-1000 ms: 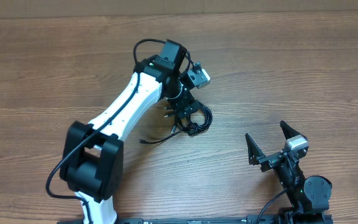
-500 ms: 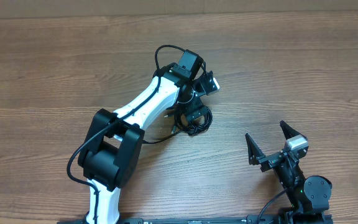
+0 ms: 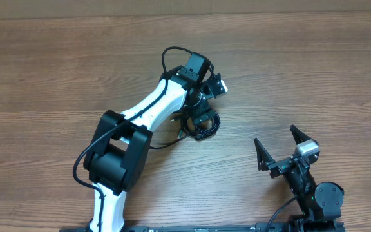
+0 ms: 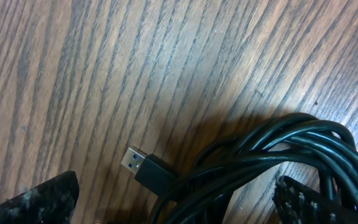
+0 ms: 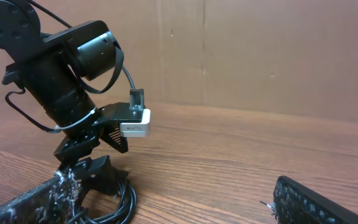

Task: Untangle cables
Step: 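Lower the left gripper and grasp the black cable coil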

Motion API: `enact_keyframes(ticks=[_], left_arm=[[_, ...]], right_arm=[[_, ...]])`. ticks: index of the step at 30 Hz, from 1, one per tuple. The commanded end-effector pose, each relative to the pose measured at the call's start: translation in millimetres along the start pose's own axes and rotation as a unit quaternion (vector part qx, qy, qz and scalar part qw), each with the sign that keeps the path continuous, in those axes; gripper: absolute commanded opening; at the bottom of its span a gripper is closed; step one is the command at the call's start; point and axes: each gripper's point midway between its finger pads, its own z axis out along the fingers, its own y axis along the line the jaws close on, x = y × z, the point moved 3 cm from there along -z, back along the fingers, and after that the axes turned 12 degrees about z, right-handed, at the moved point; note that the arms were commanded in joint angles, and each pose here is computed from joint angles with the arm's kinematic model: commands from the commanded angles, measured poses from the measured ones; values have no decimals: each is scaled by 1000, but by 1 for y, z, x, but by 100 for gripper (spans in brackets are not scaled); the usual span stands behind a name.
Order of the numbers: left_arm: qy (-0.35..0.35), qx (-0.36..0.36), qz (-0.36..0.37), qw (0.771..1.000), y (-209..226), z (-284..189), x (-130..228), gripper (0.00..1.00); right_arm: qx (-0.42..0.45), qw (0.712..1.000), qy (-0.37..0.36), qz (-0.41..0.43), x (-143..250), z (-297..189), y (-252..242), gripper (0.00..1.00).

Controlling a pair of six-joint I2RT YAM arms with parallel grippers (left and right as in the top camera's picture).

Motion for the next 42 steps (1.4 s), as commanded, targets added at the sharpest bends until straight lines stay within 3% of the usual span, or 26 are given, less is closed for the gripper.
enact_keyframes(ticks=[1,14,18,36,42], left_arm=[[-2,-5,7,1000,4,2,-4,100],[3,-2,15,1000,2,4,0,100],[5,0,15,1000,1,5,2,94],[20,16,12,1000,-11,16,15,92],[25,22,10,999,-13,21,18,87]], right_arm=[[0,1000,-2,-4,2,0,-1,100],[-1,1000,-2,-4,2,0,-1,100],[-1,1000,-2,-4,2,0,-1,100],[0,1000,-2,-4,2,0,-1,100],[-1,1000,-2,-4,2,0,-1,100]])
